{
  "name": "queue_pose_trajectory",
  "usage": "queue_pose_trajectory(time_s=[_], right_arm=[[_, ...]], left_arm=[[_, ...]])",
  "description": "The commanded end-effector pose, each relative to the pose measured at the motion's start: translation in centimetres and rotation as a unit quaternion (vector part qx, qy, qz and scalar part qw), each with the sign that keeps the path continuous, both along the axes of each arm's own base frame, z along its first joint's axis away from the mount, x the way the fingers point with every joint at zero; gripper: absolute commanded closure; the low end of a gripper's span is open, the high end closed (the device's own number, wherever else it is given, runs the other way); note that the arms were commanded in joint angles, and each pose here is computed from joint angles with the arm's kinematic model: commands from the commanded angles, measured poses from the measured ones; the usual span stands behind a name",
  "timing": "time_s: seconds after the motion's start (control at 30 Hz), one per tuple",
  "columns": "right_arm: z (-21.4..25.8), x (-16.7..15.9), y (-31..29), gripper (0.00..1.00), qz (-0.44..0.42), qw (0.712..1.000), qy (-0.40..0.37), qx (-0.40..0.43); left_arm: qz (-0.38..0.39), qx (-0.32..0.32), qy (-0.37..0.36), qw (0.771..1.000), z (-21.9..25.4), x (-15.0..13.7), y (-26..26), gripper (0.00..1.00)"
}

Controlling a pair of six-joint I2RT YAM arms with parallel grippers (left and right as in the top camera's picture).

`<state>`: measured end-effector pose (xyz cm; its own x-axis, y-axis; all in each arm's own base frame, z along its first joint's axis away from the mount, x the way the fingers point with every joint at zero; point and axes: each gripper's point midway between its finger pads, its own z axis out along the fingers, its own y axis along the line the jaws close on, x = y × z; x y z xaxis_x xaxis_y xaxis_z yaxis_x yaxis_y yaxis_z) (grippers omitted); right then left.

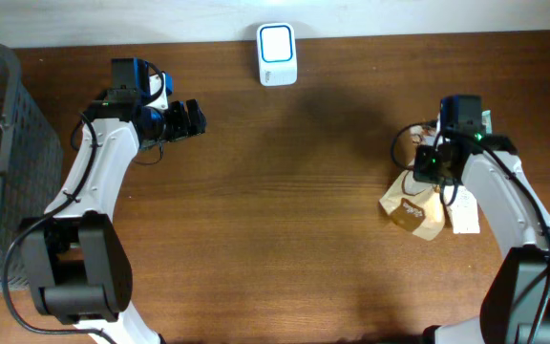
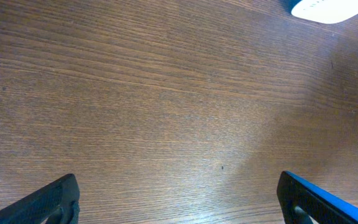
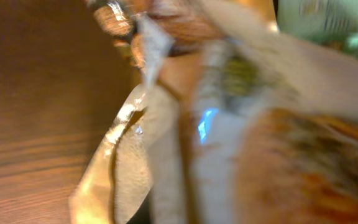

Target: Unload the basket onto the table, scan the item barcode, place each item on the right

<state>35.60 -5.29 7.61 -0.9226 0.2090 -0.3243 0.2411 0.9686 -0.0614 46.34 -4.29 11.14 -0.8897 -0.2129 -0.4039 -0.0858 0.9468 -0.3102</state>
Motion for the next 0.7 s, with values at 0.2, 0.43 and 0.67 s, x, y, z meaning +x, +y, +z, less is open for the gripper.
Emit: queue_pose_trajectory(time_s=[0.2, 0.43, 0.67], right_arm=[[0.9, -0.7, -2.3, 0.55, -0.035, 0.999, -0.004, 0.032], [10.1, 0.0, -0.9, 0.42, -0.017, 0.998, -0.032, 0.060], [23.8, -3.2, 3.5, 0.02, 0.046, 0.984, -0.159, 0.064]], left_arm=[[-0.005, 0.004, -0.001, 1.000, 0.0, 0.0, 0.1, 0.01], [-0.005, 0.004, -0.001, 1.000, 0.0, 0.0, 0.1, 0.01], [-0.005, 0.004, -0.001, 1.000, 0.0, 0.0, 0.1, 0.01]])
